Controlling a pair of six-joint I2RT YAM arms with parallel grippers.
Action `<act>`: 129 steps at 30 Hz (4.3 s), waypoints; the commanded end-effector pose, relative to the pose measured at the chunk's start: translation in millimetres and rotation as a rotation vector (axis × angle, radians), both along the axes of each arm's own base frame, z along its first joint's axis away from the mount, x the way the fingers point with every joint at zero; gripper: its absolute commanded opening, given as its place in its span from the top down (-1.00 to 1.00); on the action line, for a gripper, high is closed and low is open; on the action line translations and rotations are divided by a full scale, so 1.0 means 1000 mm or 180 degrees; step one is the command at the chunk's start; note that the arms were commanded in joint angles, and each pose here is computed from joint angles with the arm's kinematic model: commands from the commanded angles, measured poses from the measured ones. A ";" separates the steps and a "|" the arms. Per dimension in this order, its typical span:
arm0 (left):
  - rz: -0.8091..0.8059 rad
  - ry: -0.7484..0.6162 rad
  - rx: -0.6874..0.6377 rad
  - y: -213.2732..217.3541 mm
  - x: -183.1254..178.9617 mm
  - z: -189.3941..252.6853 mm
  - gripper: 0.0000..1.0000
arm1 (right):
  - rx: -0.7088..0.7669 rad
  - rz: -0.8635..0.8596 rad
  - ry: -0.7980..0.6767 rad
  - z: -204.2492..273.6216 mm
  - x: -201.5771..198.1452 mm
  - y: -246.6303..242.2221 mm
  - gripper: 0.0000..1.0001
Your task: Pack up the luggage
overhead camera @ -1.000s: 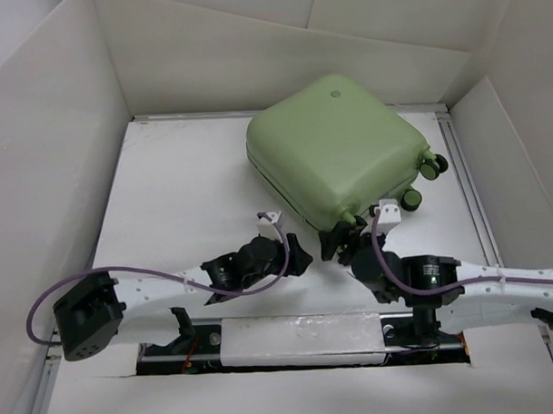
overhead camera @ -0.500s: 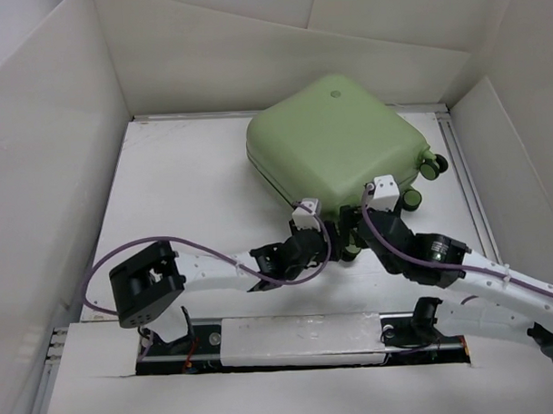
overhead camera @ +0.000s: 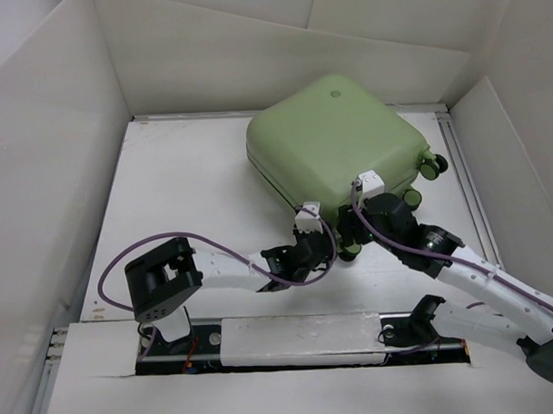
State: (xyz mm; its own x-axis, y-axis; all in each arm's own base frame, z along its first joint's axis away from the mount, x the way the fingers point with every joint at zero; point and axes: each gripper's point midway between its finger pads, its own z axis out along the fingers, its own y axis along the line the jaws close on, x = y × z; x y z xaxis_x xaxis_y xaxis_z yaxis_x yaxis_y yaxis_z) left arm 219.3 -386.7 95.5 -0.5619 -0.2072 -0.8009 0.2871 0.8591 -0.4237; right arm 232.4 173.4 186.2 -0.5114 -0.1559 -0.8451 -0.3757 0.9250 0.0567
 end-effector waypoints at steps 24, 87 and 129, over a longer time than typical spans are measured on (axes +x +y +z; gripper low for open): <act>0.0422 -0.0433 0.0042 0.024 0.027 0.040 1.00 | 0.0175 0.0305 -0.0055 0.003 0.000 0.011 0.08; 0.0111 -0.0222 -0.1750 0.200 -0.036 0.151 -1.00 | 0.1396 0.0682 -0.1180 0.175 -0.082 -0.017 -1.00; 0.1255 -0.0899 -0.2056 0.280 -0.020 0.404 -1.00 | 0.2017 -0.1688 -0.2147 0.320 -0.103 -0.306 -1.00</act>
